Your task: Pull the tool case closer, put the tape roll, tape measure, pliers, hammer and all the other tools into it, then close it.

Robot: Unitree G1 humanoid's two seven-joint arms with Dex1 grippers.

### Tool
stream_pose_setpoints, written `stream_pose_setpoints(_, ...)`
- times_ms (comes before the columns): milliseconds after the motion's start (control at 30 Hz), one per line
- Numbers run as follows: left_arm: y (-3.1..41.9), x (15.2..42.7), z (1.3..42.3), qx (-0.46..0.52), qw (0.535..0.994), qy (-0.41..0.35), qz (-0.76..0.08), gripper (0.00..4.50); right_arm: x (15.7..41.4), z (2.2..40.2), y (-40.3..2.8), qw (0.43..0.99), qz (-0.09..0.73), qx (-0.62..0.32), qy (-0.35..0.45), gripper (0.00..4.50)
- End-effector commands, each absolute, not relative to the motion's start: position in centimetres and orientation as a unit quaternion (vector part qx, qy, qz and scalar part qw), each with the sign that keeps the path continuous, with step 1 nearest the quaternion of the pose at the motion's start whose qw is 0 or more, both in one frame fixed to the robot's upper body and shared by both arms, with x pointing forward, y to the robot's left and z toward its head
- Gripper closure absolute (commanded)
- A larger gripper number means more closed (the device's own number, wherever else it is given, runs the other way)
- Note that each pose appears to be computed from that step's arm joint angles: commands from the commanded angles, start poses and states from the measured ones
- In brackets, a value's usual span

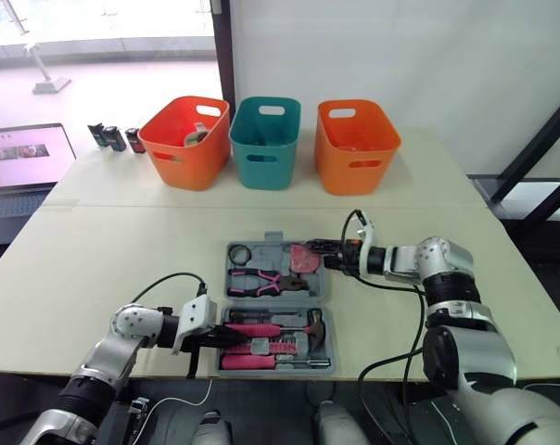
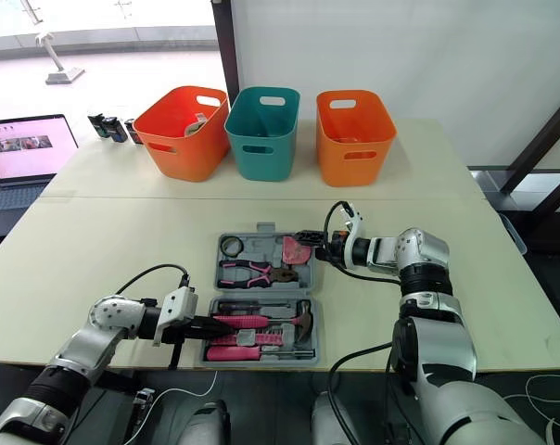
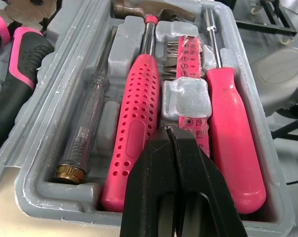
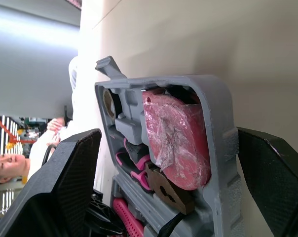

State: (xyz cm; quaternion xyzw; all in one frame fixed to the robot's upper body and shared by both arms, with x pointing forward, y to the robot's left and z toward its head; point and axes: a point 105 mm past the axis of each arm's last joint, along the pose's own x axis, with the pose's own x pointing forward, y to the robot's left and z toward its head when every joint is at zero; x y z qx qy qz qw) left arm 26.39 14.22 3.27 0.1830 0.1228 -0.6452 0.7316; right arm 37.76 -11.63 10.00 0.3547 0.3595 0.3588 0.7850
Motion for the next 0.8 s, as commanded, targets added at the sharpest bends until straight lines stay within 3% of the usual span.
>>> stream_pose_setpoints(33,16.5,26.0,0.9,0.199,0.734,0.193,-0.62,4.5,37.8,12.4,-10.9,0.78,0.407,0.348,0.322,0.08)
stream_pose_setpoints(467,15.9,27.0,4.5,0.198,0.754,0.143,-0.61,4.5,36.4,14.1,-11.5,0.773,0.458,0.311,0.311,0.08)
stream_pose_setpoints(800,15.2,25.6,10.6,0.09,0.791,0.091,-0.599,4.5,35.9,14.0,-11.5,0.77,0.469,0.301,0.311,0.08)
